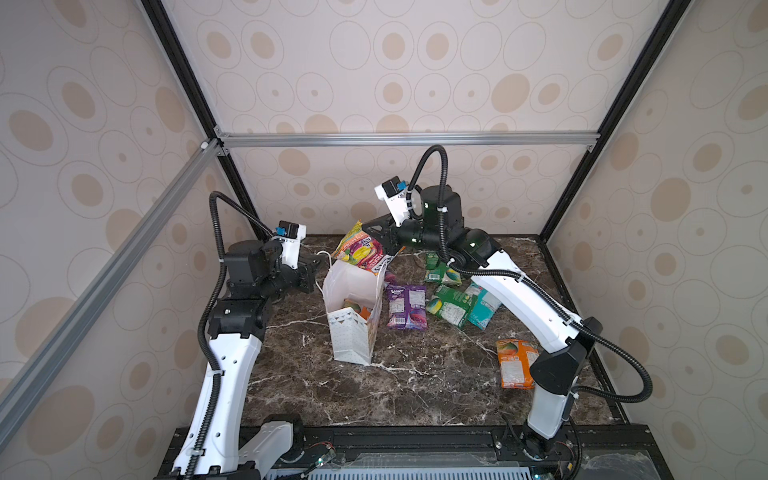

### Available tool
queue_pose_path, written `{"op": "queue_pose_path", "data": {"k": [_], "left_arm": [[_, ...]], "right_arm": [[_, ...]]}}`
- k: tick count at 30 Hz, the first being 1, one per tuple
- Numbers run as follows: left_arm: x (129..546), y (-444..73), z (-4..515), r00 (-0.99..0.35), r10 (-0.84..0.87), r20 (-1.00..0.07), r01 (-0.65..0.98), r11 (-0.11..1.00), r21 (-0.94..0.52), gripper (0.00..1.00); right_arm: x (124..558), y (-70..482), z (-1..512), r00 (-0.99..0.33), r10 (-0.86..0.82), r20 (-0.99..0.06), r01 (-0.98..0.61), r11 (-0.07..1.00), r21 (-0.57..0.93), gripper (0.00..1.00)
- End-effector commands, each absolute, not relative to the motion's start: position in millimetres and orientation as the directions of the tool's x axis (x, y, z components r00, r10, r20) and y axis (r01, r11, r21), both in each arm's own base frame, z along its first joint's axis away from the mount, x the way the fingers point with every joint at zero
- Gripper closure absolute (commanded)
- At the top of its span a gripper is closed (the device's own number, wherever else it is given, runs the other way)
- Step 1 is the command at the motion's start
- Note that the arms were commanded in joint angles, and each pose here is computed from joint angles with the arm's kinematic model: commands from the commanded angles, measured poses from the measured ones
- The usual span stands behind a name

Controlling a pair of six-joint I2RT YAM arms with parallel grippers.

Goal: Place the snacks into the paper bag
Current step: 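Carry the FOX'S bag over the paper bag opening with the right gripper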

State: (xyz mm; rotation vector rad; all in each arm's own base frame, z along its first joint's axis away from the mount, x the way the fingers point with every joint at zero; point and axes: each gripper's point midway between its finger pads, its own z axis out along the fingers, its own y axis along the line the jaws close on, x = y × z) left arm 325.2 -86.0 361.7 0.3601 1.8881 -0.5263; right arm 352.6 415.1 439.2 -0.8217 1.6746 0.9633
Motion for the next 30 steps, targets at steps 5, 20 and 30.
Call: {"op": "queue_pose_path", "data": {"k": [5, 20, 30], "left_arm": [[324.3, -81.1, 376.1, -0.309, 0.006, -0.951, 0.474, 0.868, -0.149, 1.00], [325.7, -79.6, 375.0, -0.312, 0.003, -0.950, 0.468, 0.871, -0.151, 1.00], [326.5, -79.5, 374.2, -0.314, 0.001, -0.949, 0.469, 0.870, -0.154, 1.00]], "right_arm": [[331.5, 408.9, 459.6, -0.168, -0.076, -0.983, -0.913, 0.388, 0.126, 1.00], [307.5, 424.5, 433.0, -0.106, -0.188, -0.977, -0.978, 0.196, 0.068, 1.00], [300.5, 434.6, 422.2, -0.054, -0.206, -0.977, -0.993, 0.116, 0.030, 1.00]]}}
